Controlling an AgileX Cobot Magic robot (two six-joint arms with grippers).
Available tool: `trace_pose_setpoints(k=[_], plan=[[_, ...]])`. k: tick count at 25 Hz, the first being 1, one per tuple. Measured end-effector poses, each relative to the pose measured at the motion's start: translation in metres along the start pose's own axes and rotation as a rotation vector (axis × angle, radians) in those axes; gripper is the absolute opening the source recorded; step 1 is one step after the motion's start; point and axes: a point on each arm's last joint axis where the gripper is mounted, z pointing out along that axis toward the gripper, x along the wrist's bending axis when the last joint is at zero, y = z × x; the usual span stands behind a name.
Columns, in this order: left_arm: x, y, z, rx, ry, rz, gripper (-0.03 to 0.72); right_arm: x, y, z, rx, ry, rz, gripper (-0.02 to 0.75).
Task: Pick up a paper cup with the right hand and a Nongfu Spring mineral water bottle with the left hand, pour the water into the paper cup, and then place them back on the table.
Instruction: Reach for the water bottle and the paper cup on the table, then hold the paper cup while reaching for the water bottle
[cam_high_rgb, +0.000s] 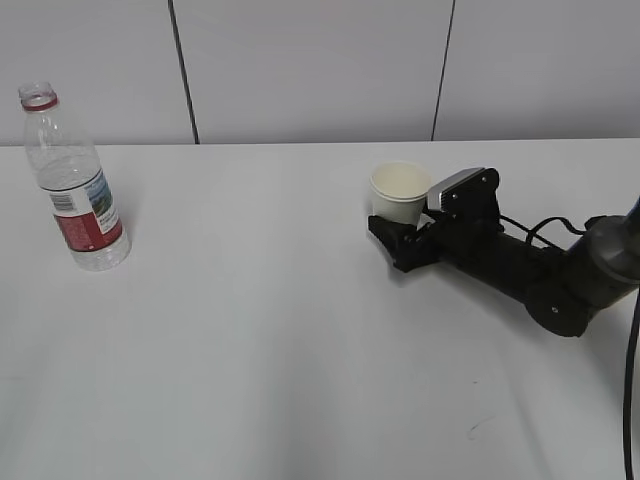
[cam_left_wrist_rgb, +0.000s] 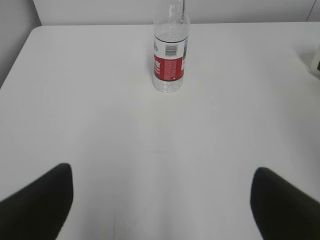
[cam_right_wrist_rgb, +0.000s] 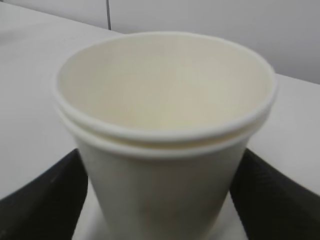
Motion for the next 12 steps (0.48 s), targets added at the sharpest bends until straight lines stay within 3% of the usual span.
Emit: trace_pose_setpoints(k=[12], plan=[[0.0,0.0,0.0,0.0,0.0,0.0,0.641,-0.0049,0.0014,0.0086,-0.055,-0.021,0.01,0.659]])
